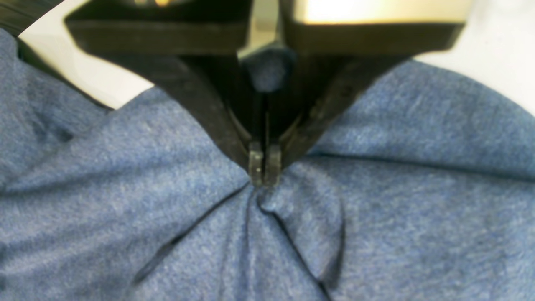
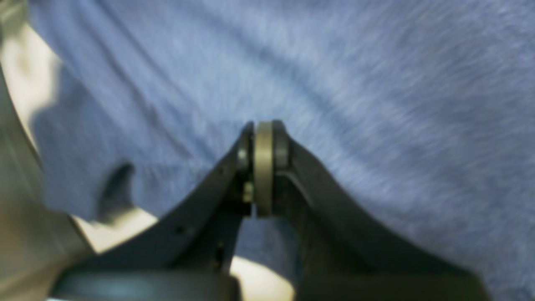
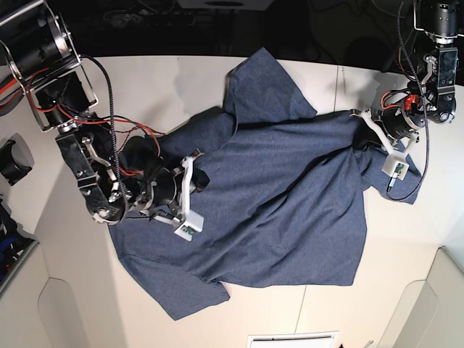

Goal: Layout the t-shirt on the table in an organized manner, then fold the t-shirt properly
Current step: 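Move the right gripper back over the shirt body and release, then carry the left gripper's held shoulder edge along the shirt side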

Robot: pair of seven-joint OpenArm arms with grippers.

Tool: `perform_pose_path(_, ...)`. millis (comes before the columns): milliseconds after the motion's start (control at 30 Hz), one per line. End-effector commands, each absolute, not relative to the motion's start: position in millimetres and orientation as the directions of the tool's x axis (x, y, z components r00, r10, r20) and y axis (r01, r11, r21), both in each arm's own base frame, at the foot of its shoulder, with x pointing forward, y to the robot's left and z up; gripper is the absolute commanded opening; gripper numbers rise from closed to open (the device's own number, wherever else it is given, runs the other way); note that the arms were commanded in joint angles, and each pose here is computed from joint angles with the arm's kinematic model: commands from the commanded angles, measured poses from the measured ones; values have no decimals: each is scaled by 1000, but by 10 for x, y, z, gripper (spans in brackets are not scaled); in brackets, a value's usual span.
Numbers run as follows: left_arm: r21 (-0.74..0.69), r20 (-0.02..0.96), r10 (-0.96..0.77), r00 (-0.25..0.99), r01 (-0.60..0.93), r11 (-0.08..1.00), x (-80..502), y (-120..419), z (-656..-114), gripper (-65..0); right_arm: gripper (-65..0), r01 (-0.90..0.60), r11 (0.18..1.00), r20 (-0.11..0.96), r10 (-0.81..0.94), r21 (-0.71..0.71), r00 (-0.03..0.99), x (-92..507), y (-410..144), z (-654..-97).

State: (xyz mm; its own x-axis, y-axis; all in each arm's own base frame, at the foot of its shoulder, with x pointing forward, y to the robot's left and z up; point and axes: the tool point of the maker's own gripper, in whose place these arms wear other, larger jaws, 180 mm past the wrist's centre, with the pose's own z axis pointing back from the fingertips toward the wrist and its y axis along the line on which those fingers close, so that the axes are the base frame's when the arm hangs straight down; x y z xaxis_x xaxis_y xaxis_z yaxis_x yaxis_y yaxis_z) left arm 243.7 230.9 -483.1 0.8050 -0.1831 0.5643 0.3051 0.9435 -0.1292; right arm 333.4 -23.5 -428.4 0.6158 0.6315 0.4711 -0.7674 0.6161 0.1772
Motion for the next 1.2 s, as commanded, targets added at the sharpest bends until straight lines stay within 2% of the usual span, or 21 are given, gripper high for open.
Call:
perform_pose_path(0,-31,329,-271,904,298,954,1949,2596,-5148,-650,-650,-782,608,466,658,134,591,3415,-261,-4213)
perform_pose_path(167,-32,329,-271,904,297,954,1949,2594,-5148,-650,-650,-835,543,161,819,92,550,2959,-545,-4531)
perform_pose_path(400,-31,329,-271,905,297,954,1949,2594,-5148,-650,-650,-884,460,12,887,87,462,2647,-802,-4706)
perform_pose_path(533,-23,329,-261,907,284,958,1956,2615,-5149,-650,-650,-888,457,6,889,51,458,2691,-981,-4642)
perform_pose_path(700,-20,329,-258,908,280,960,1960,2623,-5148,-650,-650,-902,432,47,901,-3,431,2766,-1132,-4429)
perform_pose_path(900,-20,329,-258,908,280,960,1960,2623,-5148,-650,-650,-901,429,125,893,60,433,2656,-1161,-4214)
perform_pose_path(1067,-20,330,-257,908,279,960,1961,2624,-5148,-650,-650,-898,431,130,889,88,440,2549,-1165,-4234)
perform_pose_path(1167,-19,330,-258,908,279,960,1961,2625,-5147,-650,-650,-890,448,183,871,89,456,2591,-1106,-4214)
